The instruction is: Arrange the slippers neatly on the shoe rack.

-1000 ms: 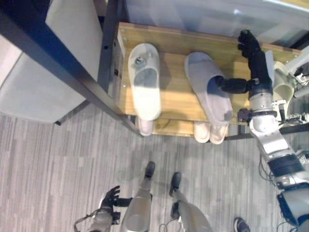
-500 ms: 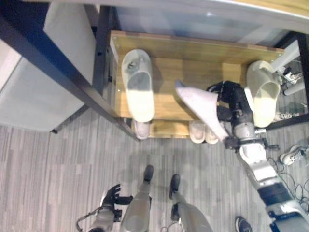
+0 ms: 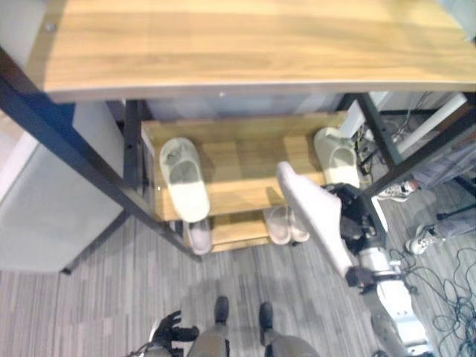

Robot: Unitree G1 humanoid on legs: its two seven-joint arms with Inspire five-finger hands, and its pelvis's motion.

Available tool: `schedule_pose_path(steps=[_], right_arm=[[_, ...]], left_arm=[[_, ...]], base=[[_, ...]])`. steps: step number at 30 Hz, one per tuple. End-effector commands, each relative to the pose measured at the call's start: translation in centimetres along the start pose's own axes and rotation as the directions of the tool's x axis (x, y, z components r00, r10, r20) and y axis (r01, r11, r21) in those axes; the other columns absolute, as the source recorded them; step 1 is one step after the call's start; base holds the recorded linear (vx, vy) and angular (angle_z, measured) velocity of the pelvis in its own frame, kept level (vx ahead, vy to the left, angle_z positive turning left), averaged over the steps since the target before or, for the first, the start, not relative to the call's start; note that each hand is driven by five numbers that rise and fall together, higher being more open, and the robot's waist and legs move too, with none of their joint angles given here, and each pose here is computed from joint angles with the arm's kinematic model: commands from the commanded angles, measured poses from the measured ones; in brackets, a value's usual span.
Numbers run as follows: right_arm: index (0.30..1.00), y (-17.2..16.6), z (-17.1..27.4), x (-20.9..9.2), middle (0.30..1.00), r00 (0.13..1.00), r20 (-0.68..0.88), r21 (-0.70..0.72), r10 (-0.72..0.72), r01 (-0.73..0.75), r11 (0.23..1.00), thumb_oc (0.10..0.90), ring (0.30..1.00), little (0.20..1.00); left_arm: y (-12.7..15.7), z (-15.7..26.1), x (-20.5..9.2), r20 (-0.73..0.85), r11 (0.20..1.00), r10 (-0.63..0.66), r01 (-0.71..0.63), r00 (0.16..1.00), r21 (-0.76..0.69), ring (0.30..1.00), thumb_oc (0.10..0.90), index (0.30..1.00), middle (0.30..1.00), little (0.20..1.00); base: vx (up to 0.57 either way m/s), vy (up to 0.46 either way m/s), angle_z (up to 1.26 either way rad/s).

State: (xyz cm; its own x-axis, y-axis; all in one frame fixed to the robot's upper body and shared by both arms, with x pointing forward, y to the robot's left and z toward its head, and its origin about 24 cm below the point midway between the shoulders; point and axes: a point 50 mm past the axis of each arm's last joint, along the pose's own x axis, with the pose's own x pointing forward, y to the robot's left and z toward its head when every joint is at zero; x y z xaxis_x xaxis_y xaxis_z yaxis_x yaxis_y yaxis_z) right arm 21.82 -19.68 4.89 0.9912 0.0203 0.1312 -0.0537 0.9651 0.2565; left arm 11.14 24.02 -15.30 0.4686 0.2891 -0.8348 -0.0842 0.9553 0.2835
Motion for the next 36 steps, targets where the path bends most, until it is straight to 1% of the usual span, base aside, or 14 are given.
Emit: schedule_pose_path(steps=[1, 6, 7, 10, 15, 18, 21, 24, 25, 26, 30, 32, 34, 36], right_arm=[[0.3, 0.2, 3.6, 0.2, 0.3, 0.979, 0.192, 0.019, 0.064, -0.069, 0.997, 0.4, 0.3, 0.3], [0.3, -0.1, 2.5, -0.7, 0.3, 0.988, 0.147, 0.067, 0.045, -0.055, 0.996, 0.4, 0.3, 0.3], [0.3, -4.4, -2.8, -4.4, 0.3, 0.982, -0.154, 0.06, -0.109, 0.119, 0.991, 0.4, 0.3, 0.3], [0.3, -3.6, -2.8, -3.8, 0.3, 0.986, -0.161, 0.044, -0.042, 0.05, 0.998, 0.4, 0.3, 0.3], [0.3, -1.0, -2.9, -3.4, 0.3, 0.977, -0.164, 0.15, 0.137, -0.113, 0.982, 0.4, 0.3, 0.3], [0.3, -0.1, -3.4, -3.5, 0.3, 0.967, -0.181, 0.191, 0.179, -0.144, 0.971, 0.4, 0.3, 0.3], [0.3, 0.2, -3.6, -2.9, 0.3, 0.963, -0.194, 0.142, 0.188, -0.162, 0.976, 0.4, 0.3, 0.3], [0.3, 0.2, -2.9, -0.4, 0.3, 0.975, -0.153, 0.037, 0.164, -0.16, 0.986, 0.4, 0.3, 0.3], [0.3, 0.2, -2.9, -0.4, 0.3, 0.975, -0.153, 0.037, 0.164, -0.16, 0.986, 0.4, 0.3, 0.3], [0.3, 0.2, -2.0, 1.3, 0.3, 0.984, -0.103, -0.007, 0.142, -0.143, 0.99, 0.4, 0.3, 0.3], [0.3, 1.6, 1.5, 5.1, 0.3, 0.988, 0.081, -0.145, 0.134, -0.121, 0.982, 0.4, 0.3, 0.3], [0.3, 2.6, 2.9, 6.5, 0.3, 0.978, 0.162, -0.144, 0.134, -0.111, 0.983, 0.4, 0.3, 0.3], [0.3, 4.1, 5.1, 7.9, 0.3, 0.952, 0.27, -0.156, 0.143, -0.104, 0.982, 0.4, 0.3, 0.3], [0.3, 4.7, 6.1, 8.9, 0.3, 0.942, 0.307, -0.182, 0.137, -0.083, 0.98, 0.4, 0.3, 0.3]], left_arm=[[-0.3, -3.1, -0.7, -0.103, 0.999, -0.021, 0.024, 0.994, 0.021, 0.9, 0.8, 0.9, 0.9, 0.9], [-0.5, -4.7, -1.3, -0.15, 0.999, -0.038, 0.041, 0.988, 0.018, 0.9, 0.8, 0.9, 0.9, 0.9], [-3.5, -2.7, -1.1, -0.054, 0.99, -0.138, 0.14, 0.989, 0.029, 0.9, 0.8, 0.9, 0.9, 0.9], [-3.3, -2.9, -1.2, -0.057, 0.989, -0.139, 0.141, 0.989, 0.035, 0.9, 0.8, 0.9, 0.9, 0.9], [-2.4, -4.4, -1.4, -0.117, 0.991, -0.126, 0.131, 0.985, 0.037, 0.9, 0.8, 0.9, 0.9, 0.9], [-1.9, -4.8, -1.5, -0.132, 0.992, -0.116, 0.122, 0.984, 0.034, 0.9, 0.8, 0.9, 0.9, 0.9], [-1.5, -3.9, -1.2, -0.103, 0.995, -0.095, 0.098, 0.99, 0.02, 0.9, 0.8, 0.9, 0.9, 0.9], [-1.4, -1.5, -0.5, -0.021, 0.997, -0.07, 0.069, 0.997, -0.014, 0.9, 0.8, 0.9, 0.9, 0.9], [-1.4, -1.5, -0.5, -0.021, 0.997, -0.07, 0.069, 0.997, -0.014, 0.9, 0.8, 0.9, 0.9, 0.9], [-1.5, 0.1, -0.2, 0.037, 0.998, -0.064, 0.065, 0.997, -0.027, 0.9, 0.8, 0.9, 0.9, 0.9], [-1.2, 3.2, 0.2, 0.15, 0.996, 0.005, 0.008, 0.989, -0.087, 0.9, 0.8, 0.9, 0.9, 0.9], [-0.8, 4.2, 0.3, 0.182, 0.992, 0.057, -0.034, 0.982, -0.124, 0.9, 0.8, 0.9, 0.9, 0.9], [-1.1, 5.5, 0.3, 0.215, 0.973, 0.094, -0.044, 0.972, -0.225, 0.9, 0.8, 0.9, 0.9, 0.9], [-1.3, 6.5, 0.1, 0.246, 0.941, 0.104, -0.015, 0.964, -0.337, 0.9, 0.8, 0.9, 0.9, 0.9]], base=[[0.02, -0.021, -0.12], [0.04, -0.029, -0.2], [0.05, 0.006, -0.07], [0.04, 0.09, 0.1], [0.02, 0.088, -0.02], [-0.01, 0.059, 0.07], [-0.13, 0.023, 0.23], [-0.17, 0.007, 0.5], [-0.18, 0.051, 0.51], [-0.15, 0.068, 0.44], [-0.15, 0.073, 0.4], [-0.12, 0.064, 0.3], [-0.03, 0.081, 0.08], [-0.01, 0.056, -0.11]])
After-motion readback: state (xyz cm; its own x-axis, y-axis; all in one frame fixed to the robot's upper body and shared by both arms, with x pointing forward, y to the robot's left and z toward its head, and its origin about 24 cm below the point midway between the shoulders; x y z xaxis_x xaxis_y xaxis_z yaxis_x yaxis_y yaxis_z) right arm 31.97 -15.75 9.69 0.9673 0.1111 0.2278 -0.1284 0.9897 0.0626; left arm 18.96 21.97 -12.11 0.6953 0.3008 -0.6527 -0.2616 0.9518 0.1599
